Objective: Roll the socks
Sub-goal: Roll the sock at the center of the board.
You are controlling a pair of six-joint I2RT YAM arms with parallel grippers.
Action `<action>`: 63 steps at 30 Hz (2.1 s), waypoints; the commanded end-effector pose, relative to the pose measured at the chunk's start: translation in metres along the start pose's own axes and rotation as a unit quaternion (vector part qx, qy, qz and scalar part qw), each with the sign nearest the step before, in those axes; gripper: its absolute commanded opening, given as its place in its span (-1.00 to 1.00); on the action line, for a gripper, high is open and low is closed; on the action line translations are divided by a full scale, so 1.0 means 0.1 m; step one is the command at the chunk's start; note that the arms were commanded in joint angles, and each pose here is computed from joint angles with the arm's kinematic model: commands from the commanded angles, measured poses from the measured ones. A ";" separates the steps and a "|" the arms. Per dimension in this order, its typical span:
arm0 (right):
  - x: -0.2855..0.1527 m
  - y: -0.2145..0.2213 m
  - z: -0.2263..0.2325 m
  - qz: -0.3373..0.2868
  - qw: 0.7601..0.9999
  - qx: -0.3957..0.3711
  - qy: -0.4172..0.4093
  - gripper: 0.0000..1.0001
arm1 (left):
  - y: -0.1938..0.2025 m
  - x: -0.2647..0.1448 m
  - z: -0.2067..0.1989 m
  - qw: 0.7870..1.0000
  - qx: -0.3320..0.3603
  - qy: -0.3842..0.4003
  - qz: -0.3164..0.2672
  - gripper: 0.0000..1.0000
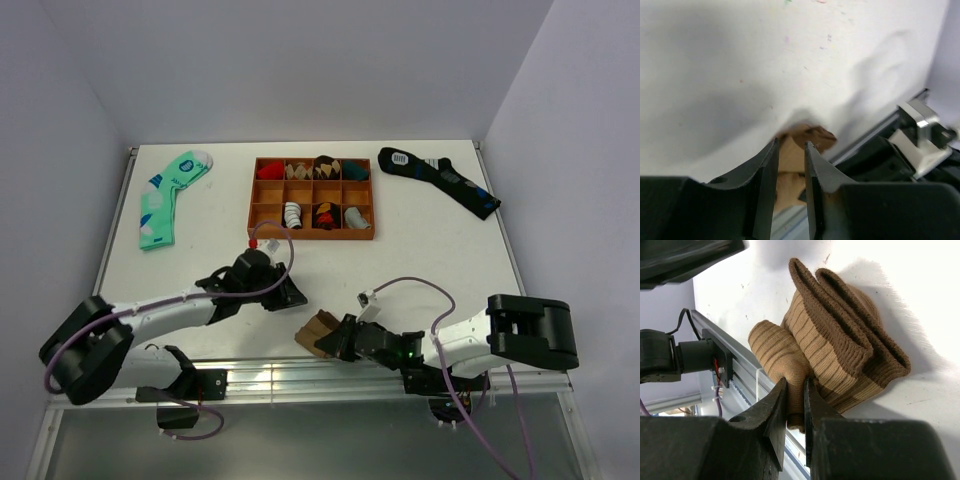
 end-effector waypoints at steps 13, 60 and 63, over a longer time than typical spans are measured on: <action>-0.15 0.19 -0.71 0.090 0.981 -0.072 0.154 -0.92 | 0.01 0.31 -0.10 0.989 0.134 -0.049 0.050 -0.03; -0.19 0.21 -0.78 0.111 0.978 -0.082 0.157 -0.93 | 0.24 0.45 0.07 0.949 0.217 -0.056 0.220 0.08; -0.19 0.20 -0.78 0.111 0.978 -0.081 0.156 -0.93 | 0.26 0.51 0.11 0.948 0.211 -0.062 0.231 0.06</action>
Point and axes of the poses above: each gripper's point midway between its finger pads, its own x axis out along the fingers, its own z axis along the line the jaws close on, y = z × x, the point moved 9 cm from there along -x, back along the fingers, and after that the axes turned 1 degree about x, right-handed, at the moved point
